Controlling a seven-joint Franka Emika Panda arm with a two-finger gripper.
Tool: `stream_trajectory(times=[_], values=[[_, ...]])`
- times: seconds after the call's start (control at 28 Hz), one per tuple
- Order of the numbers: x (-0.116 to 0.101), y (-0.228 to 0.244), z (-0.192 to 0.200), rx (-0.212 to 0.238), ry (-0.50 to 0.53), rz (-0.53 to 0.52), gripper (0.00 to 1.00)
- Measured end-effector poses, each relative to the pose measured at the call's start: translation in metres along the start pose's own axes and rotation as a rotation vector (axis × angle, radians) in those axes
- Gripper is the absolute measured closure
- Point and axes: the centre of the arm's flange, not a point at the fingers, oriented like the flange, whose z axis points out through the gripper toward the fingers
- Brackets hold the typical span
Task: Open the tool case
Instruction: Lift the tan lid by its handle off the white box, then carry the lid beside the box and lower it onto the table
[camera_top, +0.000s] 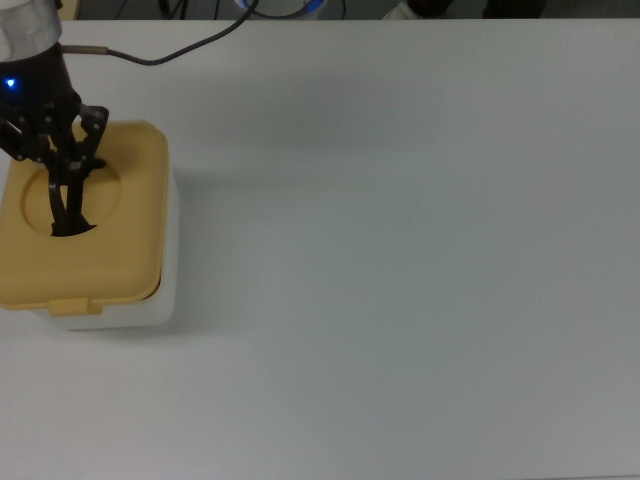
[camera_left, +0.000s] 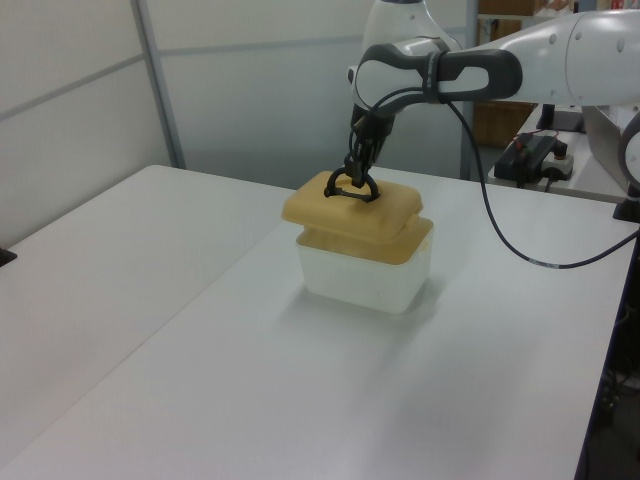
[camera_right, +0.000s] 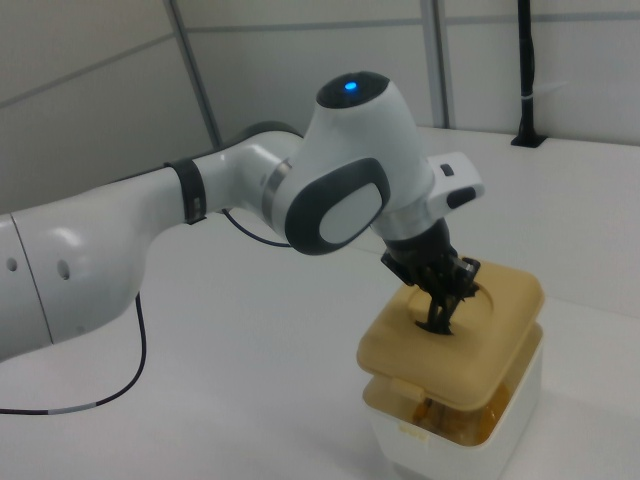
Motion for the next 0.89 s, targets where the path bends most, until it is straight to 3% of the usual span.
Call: stream_trajectory(times=[0.46,0.89], values=[[0.025,-0.141,-0.008,0.077,-0.023,-0.05,0.92],[0.005,-0.234,0.033,0.092,-0.136,-0.106,0.92]])
